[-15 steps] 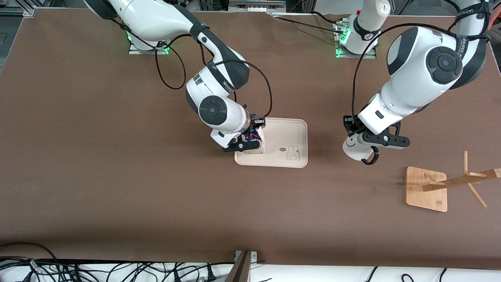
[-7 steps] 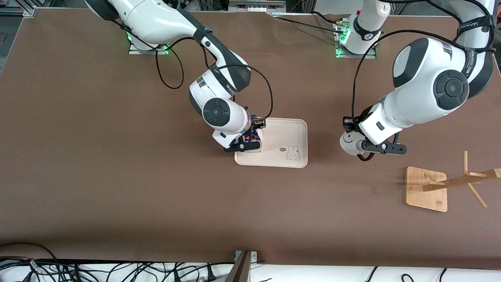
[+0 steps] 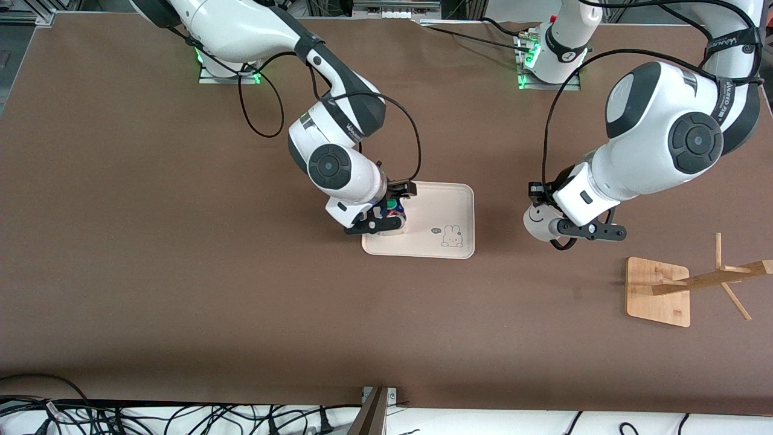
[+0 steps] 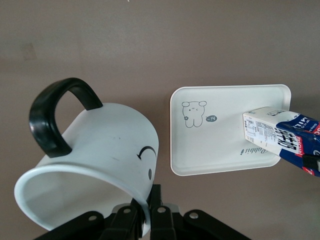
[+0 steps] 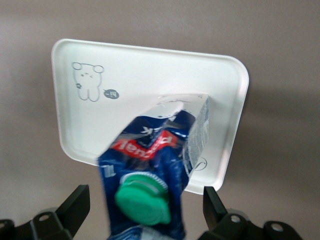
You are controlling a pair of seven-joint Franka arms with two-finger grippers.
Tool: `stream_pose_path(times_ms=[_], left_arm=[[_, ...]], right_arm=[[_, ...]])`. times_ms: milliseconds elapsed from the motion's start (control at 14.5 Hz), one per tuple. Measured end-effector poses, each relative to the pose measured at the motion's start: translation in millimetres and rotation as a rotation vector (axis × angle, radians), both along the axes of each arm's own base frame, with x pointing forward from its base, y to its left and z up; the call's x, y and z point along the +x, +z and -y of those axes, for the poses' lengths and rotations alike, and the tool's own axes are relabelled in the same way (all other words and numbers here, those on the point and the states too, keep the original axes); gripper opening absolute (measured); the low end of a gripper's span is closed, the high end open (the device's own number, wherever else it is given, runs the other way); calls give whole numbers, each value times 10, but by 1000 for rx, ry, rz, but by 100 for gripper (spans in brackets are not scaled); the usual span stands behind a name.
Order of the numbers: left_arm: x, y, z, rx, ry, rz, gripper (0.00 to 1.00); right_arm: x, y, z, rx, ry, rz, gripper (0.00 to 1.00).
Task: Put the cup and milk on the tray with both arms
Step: 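Set the carton on the tray and open the right gripper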
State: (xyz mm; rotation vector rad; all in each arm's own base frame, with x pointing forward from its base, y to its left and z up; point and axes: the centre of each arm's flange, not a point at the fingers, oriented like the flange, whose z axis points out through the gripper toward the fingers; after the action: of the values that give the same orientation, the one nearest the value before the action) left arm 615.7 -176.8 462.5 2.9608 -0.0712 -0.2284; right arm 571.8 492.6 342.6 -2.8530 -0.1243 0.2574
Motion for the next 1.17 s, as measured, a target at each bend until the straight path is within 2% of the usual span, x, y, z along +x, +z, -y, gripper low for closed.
stream_pose_path(times_ms=[207, 344, 620, 895, 1170], left_arm=[[-10, -40, 128, -3, -19, -6, 7], [-7, -177, 291, -3, -33, -27, 7], [-28, -566, 845, 17, 11, -95, 7], [-78, -1057, 1431, 53, 94, -154, 7], [-87, -1627, 1743, 94, 94, -186, 7]], right_arm=[[-78, 457, 39, 0, 18, 9, 100], [-20, 899, 222, -18, -57, 45, 100], [342, 1720, 1400, -174, -215, 102, 100], [592, 1834, 2217, -253, -231, 103, 100], [762, 1702, 2667, -296, -269, 91, 100]])
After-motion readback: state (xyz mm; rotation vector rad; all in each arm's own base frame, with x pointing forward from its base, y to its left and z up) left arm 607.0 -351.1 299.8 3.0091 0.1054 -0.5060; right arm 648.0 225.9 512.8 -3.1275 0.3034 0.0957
